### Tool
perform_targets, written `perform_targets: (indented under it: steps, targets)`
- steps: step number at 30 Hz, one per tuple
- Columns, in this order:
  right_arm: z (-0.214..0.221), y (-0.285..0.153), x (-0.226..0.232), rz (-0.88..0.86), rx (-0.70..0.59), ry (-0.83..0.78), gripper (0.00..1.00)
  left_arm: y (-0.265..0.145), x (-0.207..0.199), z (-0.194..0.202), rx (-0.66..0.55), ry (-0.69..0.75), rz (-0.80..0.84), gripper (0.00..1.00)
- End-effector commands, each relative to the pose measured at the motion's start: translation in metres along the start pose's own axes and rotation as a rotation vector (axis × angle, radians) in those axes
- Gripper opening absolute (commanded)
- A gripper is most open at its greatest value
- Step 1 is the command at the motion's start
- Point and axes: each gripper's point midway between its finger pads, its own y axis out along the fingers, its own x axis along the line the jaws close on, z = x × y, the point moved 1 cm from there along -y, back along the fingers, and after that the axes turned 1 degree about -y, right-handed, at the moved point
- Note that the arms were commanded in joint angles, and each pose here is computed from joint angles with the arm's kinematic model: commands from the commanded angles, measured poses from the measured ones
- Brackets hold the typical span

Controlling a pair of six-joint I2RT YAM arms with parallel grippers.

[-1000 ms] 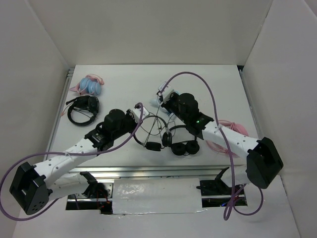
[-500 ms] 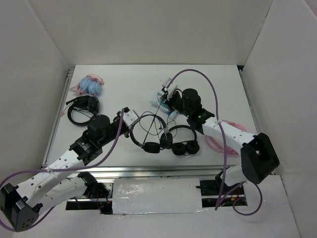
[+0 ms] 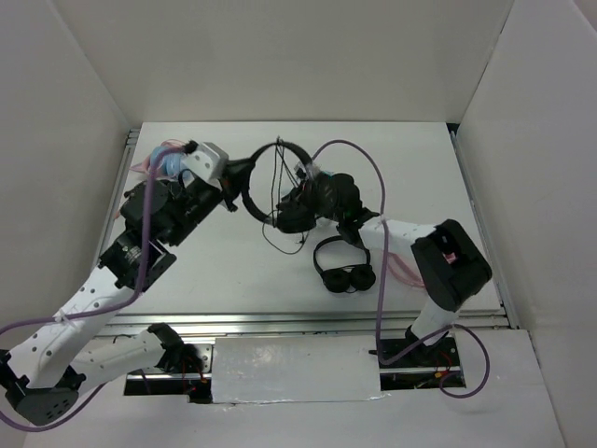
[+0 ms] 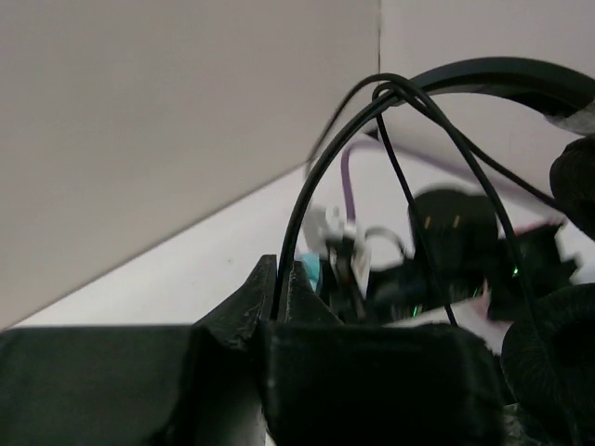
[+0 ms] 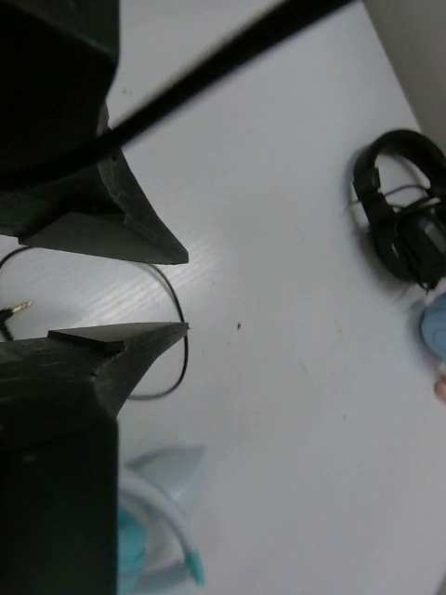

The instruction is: Wrap the headphones

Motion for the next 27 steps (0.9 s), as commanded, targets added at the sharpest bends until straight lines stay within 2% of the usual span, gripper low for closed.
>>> perform_targets:
  steps: [1,3,4,6,8,9,10,14,19,20,23,24,25,27]
  targets:
    - [-0.003,0.018,0.036,-0.187,-0.077,0.109,0.4,-0.001,0.016,-0.088,-0.197,-0.112,-0.084,0.0]
    - [-0.007,0.029,0.043,-0.214,-0.066,0.131,0.4,0.006,0.023,-0.095,-0.176,-0.126,-0.125,0.0]
    - [-0.005,0.031,0.045,-0.212,-0.054,0.122,0.37,0.003,0.027,-0.12,-0.218,-0.131,-0.136,0.0]
    - [-0.011,0.038,0.056,-0.231,-0.065,0.112,0.32,0.011,0.034,-0.126,-0.213,-0.136,-0.178,0.0]
    - [-0.006,0.04,0.064,-0.259,-0.037,0.13,0.14,0.009,0.04,-0.149,-0.236,-0.129,-0.202,0.0]
    - [-0.001,0.04,0.073,-0.29,-0.025,0.139,0.05,0.018,0.045,-0.142,-0.197,-0.127,-0.229,0.0]
    - [0.001,0.039,0.077,-0.306,-0.025,0.144,0.0,0.014,0.048,-0.159,-0.224,-0.128,-0.243,0.0]
    - [0.001,0.018,0.095,-0.325,-0.079,0.203,0.0,0.022,0.072,-0.155,-0.194,-0.098,-0.371,0.0]
    - [0.017,-0.033,0.114,-0.267,-0.038,0.237,0.0,0.035,0.117,-0.127,-0.123,-0.092,-0.531,0.0]
    - [0.033,-0.038,0.106,-0.15,0.016,0.246,0.0,0.038,0.124,-0.119,-0.105,-0.107,-0.541,0.0]
    - [0.043,-0.07,0.113,-0.051,0.056,0.236,0.0,0.045,0.161,-0.089,-0.051,-0.13,-0.632,0.0]
    - [0.038,-0.082,0.104,0.037,0.033,0.237,0.0,0.042,0.178,-0.081,-0.044,-0.131,-0.669,0.0]
    - [0.049,-0.089,0.107,0.061,0.086,0.238,0.0,0.044,0.185,-0.068,-0.028,-0.145,-0.685,0.0]
    - [0.041,-0.101,0.099,0.15,0.067,0.226,0.0,0.043,0.209,-0.045,0.001,-0.148,-0.761,0.0]
